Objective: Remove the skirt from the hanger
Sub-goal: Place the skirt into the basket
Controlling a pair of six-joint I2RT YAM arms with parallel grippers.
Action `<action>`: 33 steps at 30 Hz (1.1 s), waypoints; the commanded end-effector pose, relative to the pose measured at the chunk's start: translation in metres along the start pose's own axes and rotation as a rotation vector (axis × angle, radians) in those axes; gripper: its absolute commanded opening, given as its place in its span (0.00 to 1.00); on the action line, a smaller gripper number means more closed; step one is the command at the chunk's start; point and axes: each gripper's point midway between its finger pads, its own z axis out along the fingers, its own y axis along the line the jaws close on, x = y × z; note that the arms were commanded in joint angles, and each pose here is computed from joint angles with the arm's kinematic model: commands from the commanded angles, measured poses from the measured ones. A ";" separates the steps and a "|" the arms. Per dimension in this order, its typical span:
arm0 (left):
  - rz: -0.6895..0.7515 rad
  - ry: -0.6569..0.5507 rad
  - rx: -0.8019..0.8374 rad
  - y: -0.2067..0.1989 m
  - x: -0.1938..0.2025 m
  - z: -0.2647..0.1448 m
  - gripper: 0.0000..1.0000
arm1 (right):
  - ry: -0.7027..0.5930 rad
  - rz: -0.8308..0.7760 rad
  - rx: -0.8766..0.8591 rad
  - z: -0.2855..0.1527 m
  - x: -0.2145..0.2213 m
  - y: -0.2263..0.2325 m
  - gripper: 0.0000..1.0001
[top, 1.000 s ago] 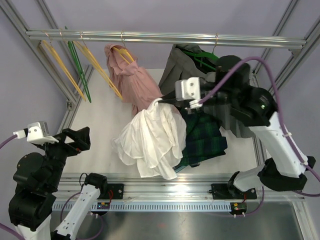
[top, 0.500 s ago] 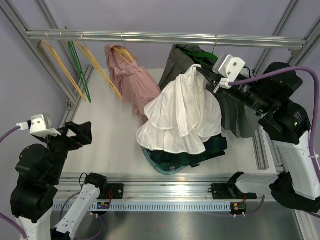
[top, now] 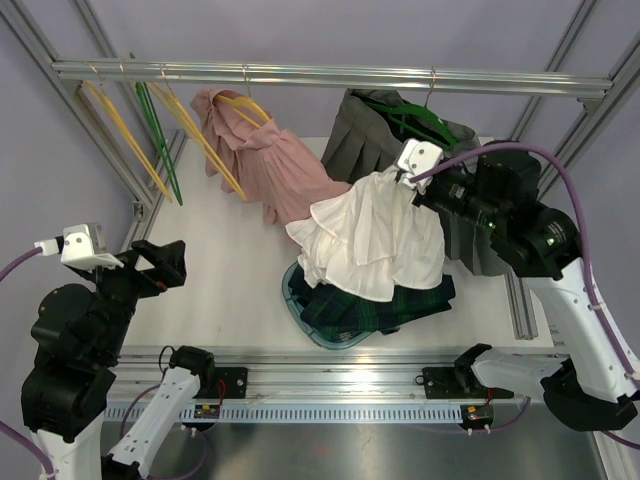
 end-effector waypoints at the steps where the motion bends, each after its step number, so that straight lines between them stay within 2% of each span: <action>1: -0.002 -0.050 0.038 -0.008 -0.016 -0.004 0.99 | 0.031 -0.033 -0.120 0.002 0.020 0.029 0.00; 8: -0.009 -0.045 0.041 -0.008 -0.012 -0.004 0.99 | 0.127 -0.025 -0.462 0.018 0.084 0.114 0.00; 13: -0.015 -0.034 0.055 -0.011 -0.008 0.001 0.99 | 0.089 0.067 -0.680 0.021 0.108 0.175 0.00; 16: -0.019 -0.018 0.064 -0.013 -0.003 0.006 0.99 | 0.094 0.128 -0.762 0.029 0.120 0.199 0.01; 20: -0.038 0.001 0.074 -0.015 0.005 0.011 0.99 | 0.195 0.178 -0.861 0.044 0.150 0.234 0.01; 26: -0.052 0.011 0.077 -0.016 0.012 0.015 0.99 | 0.269 0.142 -0.938 0.052 0.183 0.276 0.02; 29: -0.060 0.019 0.081 -0.016 0.016 0.017 0.99 | 0.289 0.122 -0.971 0.046 0.191 0.288 0.06; 31: -0.062 0.024 0.082 -0.016 0.020 0.019 0.99 | 0.289 0.106 -0.976 0.044 0.191 0.289 0.13; 33: -0.071 0.028 0.086 -0.017 0.023 0.021 0.99 | 0.296 0.088 -0.969 0.040 0.185 0.280 0.25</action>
